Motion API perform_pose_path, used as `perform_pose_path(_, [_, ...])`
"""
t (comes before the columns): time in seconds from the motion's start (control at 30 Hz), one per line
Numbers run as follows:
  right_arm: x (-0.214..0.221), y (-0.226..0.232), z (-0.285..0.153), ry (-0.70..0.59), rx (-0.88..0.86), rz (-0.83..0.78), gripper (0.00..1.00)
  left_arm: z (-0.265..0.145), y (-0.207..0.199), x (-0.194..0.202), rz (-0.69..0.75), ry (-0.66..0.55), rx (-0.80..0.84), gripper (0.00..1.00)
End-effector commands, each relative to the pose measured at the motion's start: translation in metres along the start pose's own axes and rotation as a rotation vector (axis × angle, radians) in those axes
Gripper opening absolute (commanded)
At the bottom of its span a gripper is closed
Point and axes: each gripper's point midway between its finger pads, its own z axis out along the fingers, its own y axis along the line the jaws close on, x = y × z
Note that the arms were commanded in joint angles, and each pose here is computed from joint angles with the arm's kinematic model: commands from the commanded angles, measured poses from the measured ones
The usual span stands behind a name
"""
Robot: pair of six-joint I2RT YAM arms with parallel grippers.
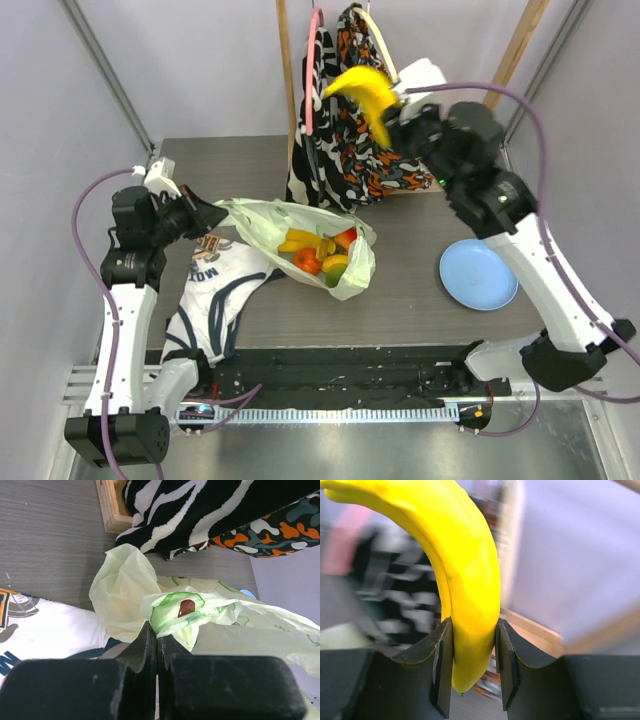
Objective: Take the fake fruits out of the plastic bag
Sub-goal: Place the fake fruit on the plate.
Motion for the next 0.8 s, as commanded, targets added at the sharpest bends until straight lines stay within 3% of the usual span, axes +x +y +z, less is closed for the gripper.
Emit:
perform_pose_path(0.0, [-0.004,-0.132,-0.099,0.003,0.487,-0.125,0.01,-0.006,-0.017,-0.019,0.051,-0.069,0.058,0.00])
perform_pose_path(0.03, [0.035,-0.143,-0.112,0.096,0.531,-0.169,0.01,-0.007,-0.017,-0.019,0.056,-0.072,0.060,0.00])
perform_pose_path(0.13, [0.084,-0.154,-0.175,0.205,0.640,-0.277,0.01,-0.006,-0.014,-0.016,0.052,-0.066,0.052,0.00])
perform_pose_path(0.3, [0.165,-0.145,-0.226,0.475,0.692,-0.345,0.01,0.002,-0.009,-0.013,0.031,-0.048,0.053,0.00])
perform_pose_path(0.4, [0.222,-0.127,-0.228,0.678,0.595,-0.353,0.01,0.006,-0.010,-0.016,0.025,-0.042,0.057,0.00])
perform_pose_path(0.5, [0.298,-0.100,-0.232,0.997,0.425,-0.330,0.01,0.008,-0.011,-0.021,0.028,-0.046,0.061,0.00])
perform_pose_path(0.63, [0.344,-0.076,-0.226,1.123,0.236,-0.241,0.01,0.009,-0.012,-0.025,0.045,-0.053,0.060,0.00])
perform_pose_path(0.77, [0.368,-0.083,-0.228,1.199,0.168,-0.230,0.01,0.008,-0.010,-0.023,0.055,-0.056,0.051,0.00])
